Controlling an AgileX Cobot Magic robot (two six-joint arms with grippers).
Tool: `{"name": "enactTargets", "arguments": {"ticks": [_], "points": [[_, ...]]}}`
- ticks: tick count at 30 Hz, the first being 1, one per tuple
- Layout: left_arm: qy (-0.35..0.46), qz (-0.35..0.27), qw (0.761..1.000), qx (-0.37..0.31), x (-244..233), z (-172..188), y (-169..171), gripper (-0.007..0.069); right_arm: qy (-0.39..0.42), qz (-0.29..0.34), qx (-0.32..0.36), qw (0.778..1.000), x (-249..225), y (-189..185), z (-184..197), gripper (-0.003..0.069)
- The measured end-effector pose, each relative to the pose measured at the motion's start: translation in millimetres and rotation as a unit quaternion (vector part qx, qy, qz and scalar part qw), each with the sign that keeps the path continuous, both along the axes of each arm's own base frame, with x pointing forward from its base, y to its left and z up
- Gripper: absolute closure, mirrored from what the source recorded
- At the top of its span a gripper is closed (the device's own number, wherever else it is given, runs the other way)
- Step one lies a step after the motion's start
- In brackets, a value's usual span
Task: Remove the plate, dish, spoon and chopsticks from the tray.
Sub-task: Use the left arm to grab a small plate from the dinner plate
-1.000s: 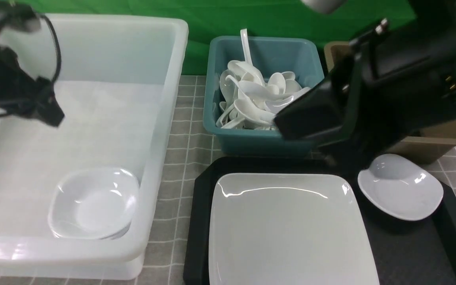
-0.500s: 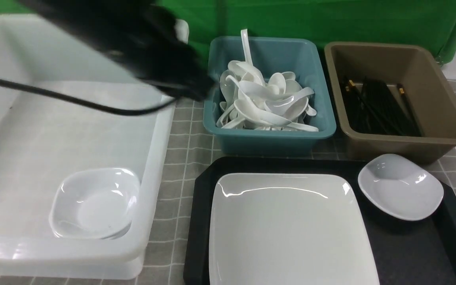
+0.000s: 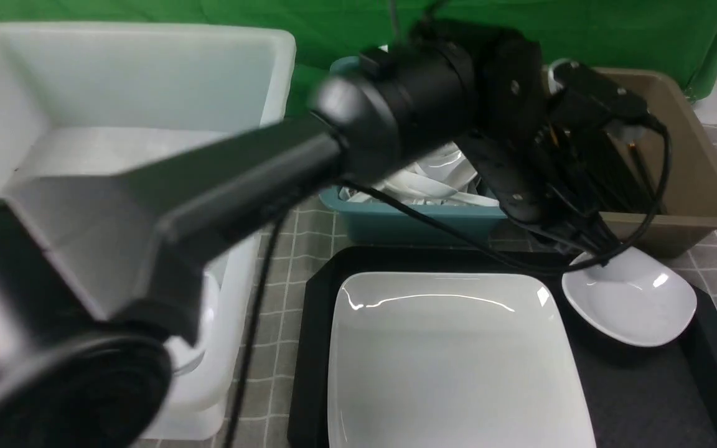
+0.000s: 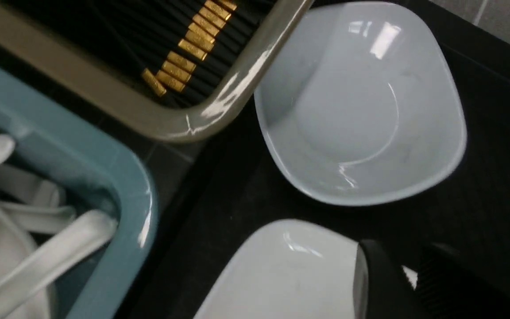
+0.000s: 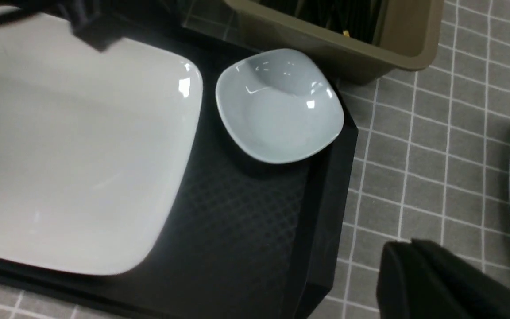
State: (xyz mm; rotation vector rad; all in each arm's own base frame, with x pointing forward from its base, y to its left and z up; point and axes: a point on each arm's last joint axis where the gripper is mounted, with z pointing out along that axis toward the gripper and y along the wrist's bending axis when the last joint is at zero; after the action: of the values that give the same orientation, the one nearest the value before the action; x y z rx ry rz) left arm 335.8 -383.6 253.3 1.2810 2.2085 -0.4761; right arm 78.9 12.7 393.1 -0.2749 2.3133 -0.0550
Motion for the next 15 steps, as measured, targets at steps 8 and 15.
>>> {"name": "enactTargets", "arguments": {"ticks": [8,15], "points": [[-0.015,0.017,1.000,-0.013,20,-56,-19,0.0211,-0.016,-0.005,0.018,1.000,-9,-6,3,0.0638],[-0.050,0.035,0.997,-0.050,31,-71,-27,0.0168,-0.014,-0.004,0.020,1.000,-9,-5,2,0.0638]]}}
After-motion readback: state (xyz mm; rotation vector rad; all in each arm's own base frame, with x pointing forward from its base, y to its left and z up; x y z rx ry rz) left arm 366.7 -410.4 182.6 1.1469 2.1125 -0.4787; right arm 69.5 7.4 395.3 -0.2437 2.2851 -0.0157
